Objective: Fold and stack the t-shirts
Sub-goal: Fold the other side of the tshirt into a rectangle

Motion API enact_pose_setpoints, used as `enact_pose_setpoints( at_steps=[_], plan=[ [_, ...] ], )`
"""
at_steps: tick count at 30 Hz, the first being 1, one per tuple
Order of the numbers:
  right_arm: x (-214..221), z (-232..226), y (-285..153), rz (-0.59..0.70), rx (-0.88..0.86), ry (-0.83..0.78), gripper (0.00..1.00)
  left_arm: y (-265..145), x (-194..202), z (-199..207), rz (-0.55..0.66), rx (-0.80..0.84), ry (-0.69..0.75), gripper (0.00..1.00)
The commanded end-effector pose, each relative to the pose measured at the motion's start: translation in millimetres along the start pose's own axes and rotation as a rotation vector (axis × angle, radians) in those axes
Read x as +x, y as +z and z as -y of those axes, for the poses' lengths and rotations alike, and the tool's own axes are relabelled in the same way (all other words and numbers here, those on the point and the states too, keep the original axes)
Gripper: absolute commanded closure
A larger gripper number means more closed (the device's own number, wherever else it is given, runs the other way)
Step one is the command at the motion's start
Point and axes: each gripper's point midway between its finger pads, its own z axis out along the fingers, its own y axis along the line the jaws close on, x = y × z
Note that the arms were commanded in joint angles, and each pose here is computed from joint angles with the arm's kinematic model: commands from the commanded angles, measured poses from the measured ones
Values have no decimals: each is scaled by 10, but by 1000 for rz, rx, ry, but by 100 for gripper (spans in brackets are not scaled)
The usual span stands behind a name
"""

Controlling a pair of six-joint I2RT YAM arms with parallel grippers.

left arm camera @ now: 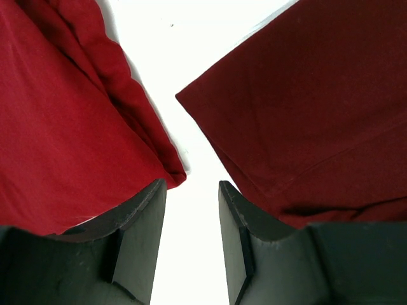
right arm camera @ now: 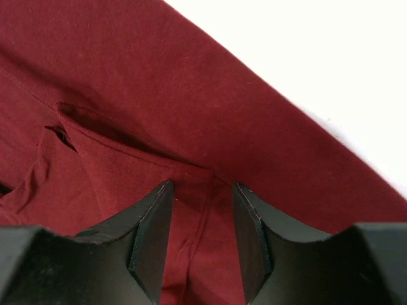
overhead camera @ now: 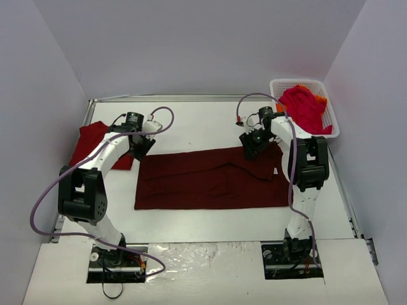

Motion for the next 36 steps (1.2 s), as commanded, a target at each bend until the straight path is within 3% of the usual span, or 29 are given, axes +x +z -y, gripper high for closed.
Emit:
enact_pose_setpoints(
  at_steps=[1, 8, 14, 21, 26, 36],
  plan=[
    [166, -138, 111, -56, -63, 12, 62, -154, -54, -50, 44, -17, -20, 63],
    [238, -182, 159, -78, -73, 12, 66, -127, -35, -36, 37, -12, -22, 63],
    [251, -192, 162, -81, -76, 17, 87, -120, -28, -31, 37, -10, -18, 63],
    [160, -197, 29, -55, -46, 7, 88, -147, -45, -30, 45, -9, -20, 63],
    [66, -251, -150, -24, -21, -11, 100, -197, -67, -33, 59, -10, -20, 63],
    [-73, -551, -438, 12, -7, -78, 100, -271, -104, -34, 77, -11, -19, 63]
  ],
)
